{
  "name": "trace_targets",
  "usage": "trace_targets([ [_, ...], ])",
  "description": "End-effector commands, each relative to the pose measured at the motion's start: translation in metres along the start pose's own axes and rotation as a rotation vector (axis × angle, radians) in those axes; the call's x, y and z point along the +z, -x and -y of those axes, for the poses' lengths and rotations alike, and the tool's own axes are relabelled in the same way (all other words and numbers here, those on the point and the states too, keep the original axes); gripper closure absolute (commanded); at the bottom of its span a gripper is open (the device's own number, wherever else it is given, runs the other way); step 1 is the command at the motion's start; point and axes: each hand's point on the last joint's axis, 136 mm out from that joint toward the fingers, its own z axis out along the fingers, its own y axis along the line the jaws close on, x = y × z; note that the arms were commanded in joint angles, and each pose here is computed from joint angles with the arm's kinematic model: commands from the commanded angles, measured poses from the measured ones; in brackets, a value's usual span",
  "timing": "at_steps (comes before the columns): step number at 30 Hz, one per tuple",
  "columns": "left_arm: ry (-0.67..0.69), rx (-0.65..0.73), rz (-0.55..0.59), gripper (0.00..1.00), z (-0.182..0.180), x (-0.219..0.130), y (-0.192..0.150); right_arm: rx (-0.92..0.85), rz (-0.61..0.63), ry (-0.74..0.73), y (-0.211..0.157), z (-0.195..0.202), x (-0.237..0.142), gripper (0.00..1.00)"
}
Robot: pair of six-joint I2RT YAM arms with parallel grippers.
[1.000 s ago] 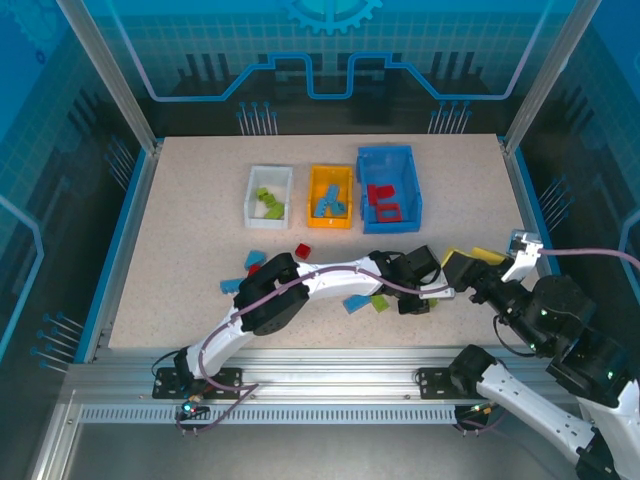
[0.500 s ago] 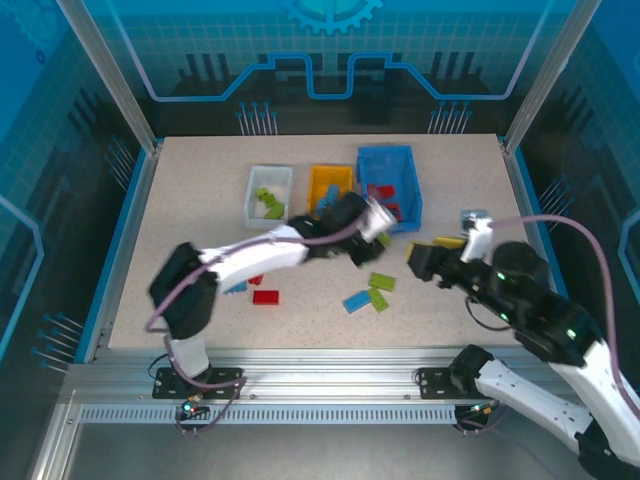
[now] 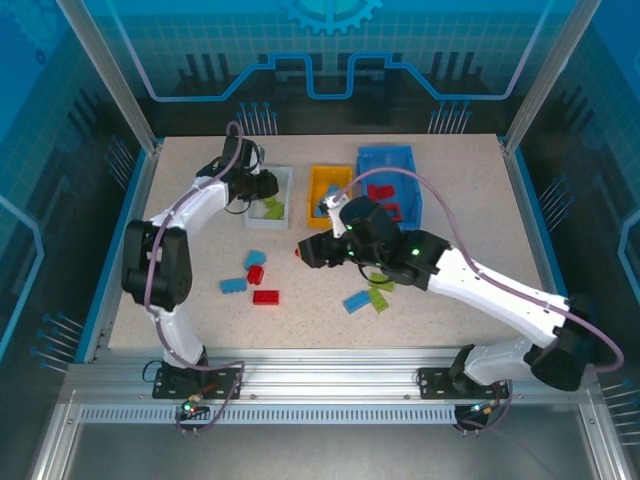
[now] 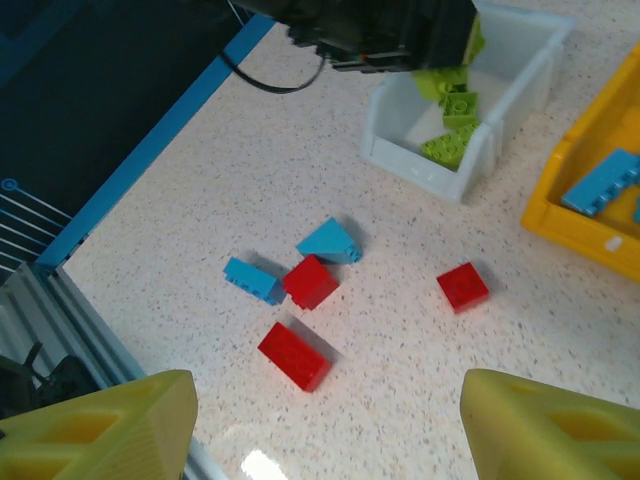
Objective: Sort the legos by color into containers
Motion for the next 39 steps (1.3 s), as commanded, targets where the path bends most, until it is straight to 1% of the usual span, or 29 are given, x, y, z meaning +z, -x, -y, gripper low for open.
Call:
trace_targets([
  [1, -0.022, -0.093, -0.070, 0.79, -0.003, 0.014, 0.003, -0.030, 0.078, -0.003, 0.025, -0.007, 0.009, 0.28],
  [5, -0.042, -0.121, -0.096, 0.77, -0.006, 0.037, 0.009, -0.026, 0.063, -0.006, 0.019, -0.005, 0.019, 0.28],
  [8, -0.045, -0.128, -0.103, 0.75, -0.006, 0.046, 0.011, -0.015, 0.048, -0.015, 0.013, 0.001, 0.023, 0.28],
  [12, -0.056, -0.134, -0.106, 0.59, -0.004, 0.047, 0.010, -0.011, 0.013, -0.031, 0.001, 0.011, 0.030, 0.28],
  [15, -0.069, -0.135, -0.090, 0.50, -0.001, 0.036, 0.012, -0.016, -0.053, -0.079, -0.014, 0.032, 0.040, 0.27],
  [19, -0.103, -0.137, -0.053, 0.43, 0.010, 0.010, 0.014, -0.051, -0.171, -0.146, -0.039, 0.057, 0.057, 0.25],
  [23, -0.130, -0.151, -0.004, 0.36, 0.020, -0.026, 0.010, -0.074, -0.343, -0.216, -0.068, 0.072, 0.092, 0.25],
  [25, -0.140, -0.146, 0.023, 0.33, 0.027, -0.046, 0.002, -0.109, -0.401, -0.215, -0.079, 0.070, 0.113, 0.24],
  [27, -0.150, -0.145, 0.041, 0.33, 0.033, -0.067, -0.010, -0.168, -0.448, -0.234, -0.088, 0.073, 0.131, 0.21],
  [33, -0.186, -0.160, 0.098, 0.31, 0.039, -0.131, -0.065, -0.307, -0.598, -0.331, -0.104, 0.106, 0.172, 0.18],
  [35, -0.215, -0.176, 0.118, 0.30, 0.040, -0.152, -0.082, -0.326, -0.627, -0.338, -0.107, 0.115, 0.182, 0.17],
  [37, -0.250, -0.200, 0.129, 0.29, 0.041, -0.169, -0.099, -0.332, -0.651, -0.315, -0.110, 0.116, 0.192, 0.18],
  [39, -0.287, -0.225, 0.137, 0.27, 0.042, -0.185, -0.115, -0.342, -0.667, -0.314, -0.111, 0.119, 0.201, 0.20],
])
